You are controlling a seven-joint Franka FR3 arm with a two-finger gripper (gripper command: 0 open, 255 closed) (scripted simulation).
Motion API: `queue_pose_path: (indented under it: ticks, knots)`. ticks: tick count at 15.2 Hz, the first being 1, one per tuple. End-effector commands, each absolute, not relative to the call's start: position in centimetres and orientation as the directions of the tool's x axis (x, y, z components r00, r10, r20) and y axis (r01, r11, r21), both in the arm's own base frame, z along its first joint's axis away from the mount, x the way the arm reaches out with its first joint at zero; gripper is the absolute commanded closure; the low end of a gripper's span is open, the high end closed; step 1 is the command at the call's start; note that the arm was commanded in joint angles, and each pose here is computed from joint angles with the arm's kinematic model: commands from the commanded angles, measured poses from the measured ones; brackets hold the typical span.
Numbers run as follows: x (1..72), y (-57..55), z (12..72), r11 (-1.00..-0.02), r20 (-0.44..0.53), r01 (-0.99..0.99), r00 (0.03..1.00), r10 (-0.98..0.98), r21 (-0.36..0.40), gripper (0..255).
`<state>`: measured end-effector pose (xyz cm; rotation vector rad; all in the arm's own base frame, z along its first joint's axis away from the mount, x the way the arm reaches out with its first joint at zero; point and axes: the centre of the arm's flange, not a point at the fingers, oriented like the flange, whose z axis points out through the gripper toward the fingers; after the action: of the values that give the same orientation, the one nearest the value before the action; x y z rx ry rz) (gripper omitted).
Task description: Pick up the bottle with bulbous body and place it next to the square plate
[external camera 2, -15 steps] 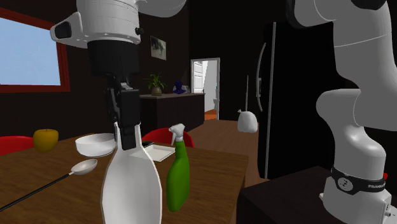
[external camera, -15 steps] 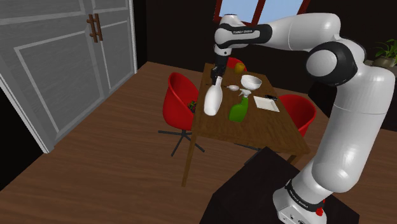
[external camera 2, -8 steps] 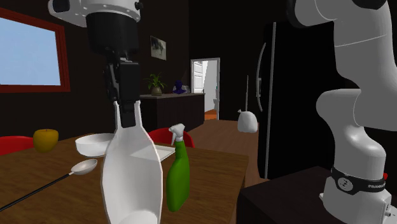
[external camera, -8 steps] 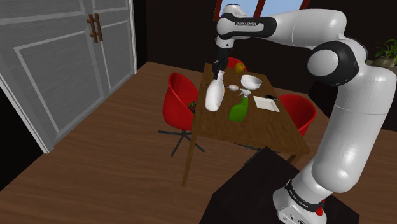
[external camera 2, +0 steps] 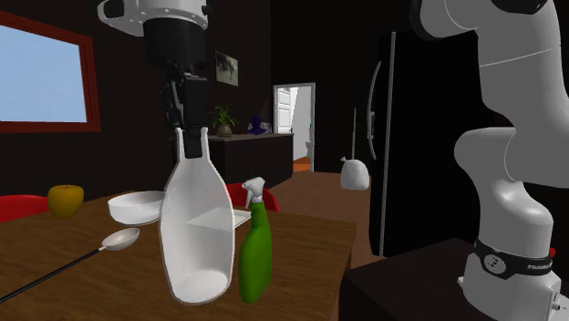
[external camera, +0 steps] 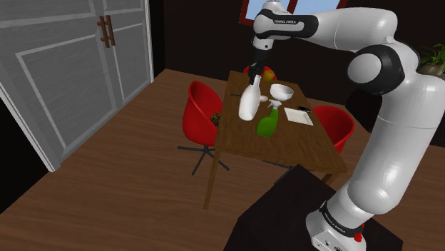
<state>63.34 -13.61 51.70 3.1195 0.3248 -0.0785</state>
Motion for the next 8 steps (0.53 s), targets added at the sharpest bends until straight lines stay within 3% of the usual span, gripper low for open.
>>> queue_pose_path:
  ticks: [1, 8]
  knots:
    - [62.6, -16.1, 51.6, -0.978, -0.05, 0.207, 0.977, 0.207, -0.001, 255]
    - [59.9, -24.9, 51.6, -0.978, -0.05, 0.207, 0.977, 0.207, -0.001, 255]
